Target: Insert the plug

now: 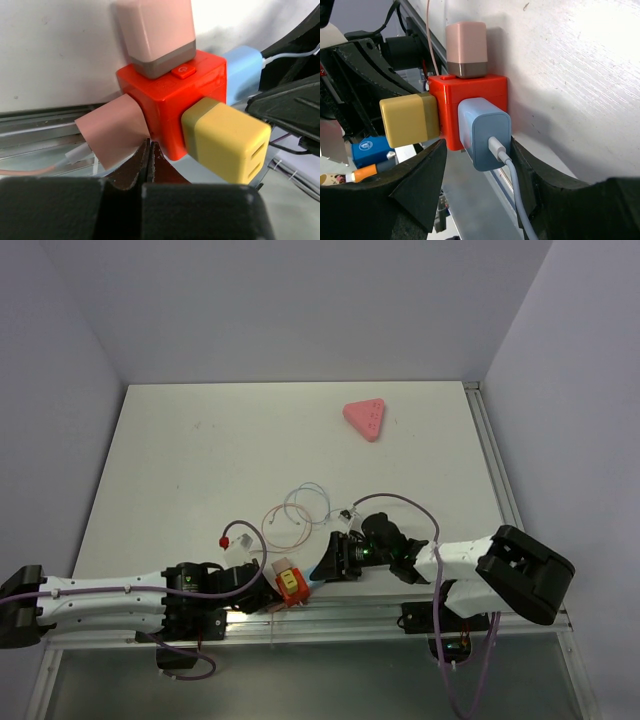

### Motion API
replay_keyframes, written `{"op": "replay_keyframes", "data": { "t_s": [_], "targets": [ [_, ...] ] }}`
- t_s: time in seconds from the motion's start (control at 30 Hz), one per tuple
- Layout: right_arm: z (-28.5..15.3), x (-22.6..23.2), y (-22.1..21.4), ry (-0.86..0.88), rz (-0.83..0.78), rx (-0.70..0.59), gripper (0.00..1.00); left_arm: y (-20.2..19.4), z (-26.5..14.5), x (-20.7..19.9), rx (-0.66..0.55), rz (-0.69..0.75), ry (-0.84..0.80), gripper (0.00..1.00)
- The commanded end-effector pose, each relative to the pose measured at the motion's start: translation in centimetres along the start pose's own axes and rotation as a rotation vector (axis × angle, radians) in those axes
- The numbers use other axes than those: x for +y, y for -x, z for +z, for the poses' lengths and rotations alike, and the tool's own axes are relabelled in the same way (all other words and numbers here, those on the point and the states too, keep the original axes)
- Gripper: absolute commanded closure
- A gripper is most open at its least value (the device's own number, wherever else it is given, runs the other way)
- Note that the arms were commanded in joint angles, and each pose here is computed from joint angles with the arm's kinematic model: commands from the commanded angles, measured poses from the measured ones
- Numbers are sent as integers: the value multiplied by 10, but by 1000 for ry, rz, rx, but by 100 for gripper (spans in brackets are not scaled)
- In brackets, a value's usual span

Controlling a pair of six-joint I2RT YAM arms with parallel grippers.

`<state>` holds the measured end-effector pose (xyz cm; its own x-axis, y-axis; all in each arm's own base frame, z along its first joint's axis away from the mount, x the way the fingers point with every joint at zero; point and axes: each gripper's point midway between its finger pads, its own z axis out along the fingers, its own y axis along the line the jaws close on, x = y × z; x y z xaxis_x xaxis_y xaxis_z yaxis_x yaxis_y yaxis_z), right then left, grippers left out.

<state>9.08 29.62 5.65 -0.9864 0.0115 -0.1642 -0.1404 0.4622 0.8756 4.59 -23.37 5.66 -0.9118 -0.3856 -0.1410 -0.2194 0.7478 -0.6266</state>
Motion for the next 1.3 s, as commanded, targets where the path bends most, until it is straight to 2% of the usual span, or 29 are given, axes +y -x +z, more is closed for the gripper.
{"op": "replay_keyframes", "data": {
  "t_s": [0.0, 0.17, 0.27, 0.37, 0.4, 0.57, 0.9, 1.03, 1.1, 1.27],
  "targets": [
    [1, 20, 13, 77, -34, -27, 39, 10, 0, -9, -52, -36, -35, 100],
    [2, 17, 17, 75, -30, -33, 37, 10, 5, -4, -48, -37, -34, 100],
    [3, 16, 17, 85, -20, -23, 40, 10, 11, -2, -44, -34, -29, 100],
    [6, 13, 14, 86, -1, -5, 55, 10, 16, -1, -45, -18, -16, 100],
    [7, 14, 14, 92, 2, -2, 67, 9, 17, -1, -41, -9, -11, 100],
    [8, 9, 6, 106, 27, 36, 100, 8, 23, 3, -39, 14, 16, 100],
    [16, -7, -13, 66, 81, 139, 100, 15, 26, 1, -57, 22, 20, 100],
    [13, -4, -10, 82, 77, 111, 100, 19, 19, -2, -67, 48, 10, 100],
    [13, -11, -9, 43, 72, 105, 100, 22, 14, 10, -80, 66, 62, 100],
    [11, -5, 0, 34, 11, 71, 100, 40, -8, 9, -149, 82, 78, 100]
  ]
}}
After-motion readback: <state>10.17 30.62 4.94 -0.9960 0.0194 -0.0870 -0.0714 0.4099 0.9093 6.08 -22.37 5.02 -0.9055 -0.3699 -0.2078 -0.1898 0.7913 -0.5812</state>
